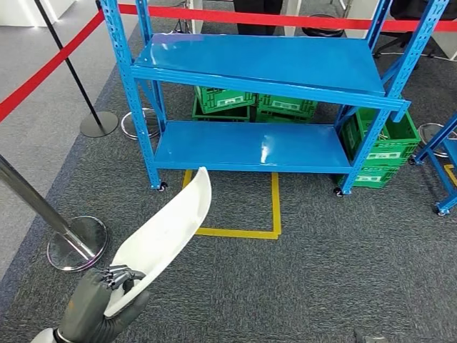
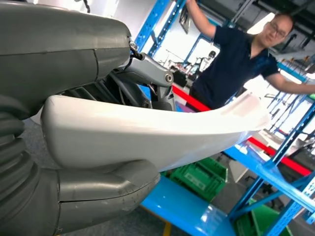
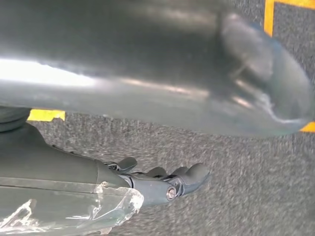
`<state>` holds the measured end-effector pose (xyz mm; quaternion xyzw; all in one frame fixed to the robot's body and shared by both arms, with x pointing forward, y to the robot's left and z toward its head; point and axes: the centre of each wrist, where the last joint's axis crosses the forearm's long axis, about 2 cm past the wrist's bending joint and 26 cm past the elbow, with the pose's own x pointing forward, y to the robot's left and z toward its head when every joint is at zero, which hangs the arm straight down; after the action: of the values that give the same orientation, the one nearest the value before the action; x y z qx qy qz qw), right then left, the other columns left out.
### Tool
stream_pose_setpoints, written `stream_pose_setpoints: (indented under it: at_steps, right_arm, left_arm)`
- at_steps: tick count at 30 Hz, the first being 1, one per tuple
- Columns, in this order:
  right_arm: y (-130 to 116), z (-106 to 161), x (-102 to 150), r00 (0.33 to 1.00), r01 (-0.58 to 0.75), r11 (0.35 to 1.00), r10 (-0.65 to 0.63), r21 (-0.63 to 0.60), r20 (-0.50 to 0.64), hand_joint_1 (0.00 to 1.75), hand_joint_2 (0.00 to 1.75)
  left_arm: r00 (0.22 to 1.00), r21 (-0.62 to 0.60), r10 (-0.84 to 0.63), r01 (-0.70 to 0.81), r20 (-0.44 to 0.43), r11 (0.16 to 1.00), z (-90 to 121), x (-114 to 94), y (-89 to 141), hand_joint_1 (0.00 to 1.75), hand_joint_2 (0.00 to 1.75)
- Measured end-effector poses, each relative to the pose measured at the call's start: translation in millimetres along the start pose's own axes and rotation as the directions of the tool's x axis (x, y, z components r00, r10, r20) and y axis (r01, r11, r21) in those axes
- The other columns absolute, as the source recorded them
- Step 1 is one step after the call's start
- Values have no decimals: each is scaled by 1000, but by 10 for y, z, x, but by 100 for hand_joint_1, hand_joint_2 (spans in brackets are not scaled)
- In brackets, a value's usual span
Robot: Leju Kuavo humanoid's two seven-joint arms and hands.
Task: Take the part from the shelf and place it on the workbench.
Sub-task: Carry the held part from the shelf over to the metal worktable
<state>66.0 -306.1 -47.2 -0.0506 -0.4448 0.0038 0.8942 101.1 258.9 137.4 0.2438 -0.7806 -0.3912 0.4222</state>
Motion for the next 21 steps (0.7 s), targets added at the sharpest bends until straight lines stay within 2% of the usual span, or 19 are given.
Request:
stream_pose_setpoints:
  at_steps: [6,13,21]
  right_arm:
    - [40,-26,-20,1000,11,1000,-11,-17,2,0,0]
    - [207,-168,-9,1000,15,996,-15,-90,-4,0,0]
    - [359,-193,-6,998,41,998,-43,-51,-42,0,0]
  left_arm:
    - [999,10,2,-1,-34,1000,71,3,1,169,175]
    - [991,72,1,8,-131,997,223,-39,66,169,175]
    - [989,61,-14,23,-148,998,281,-130,127,169,175]
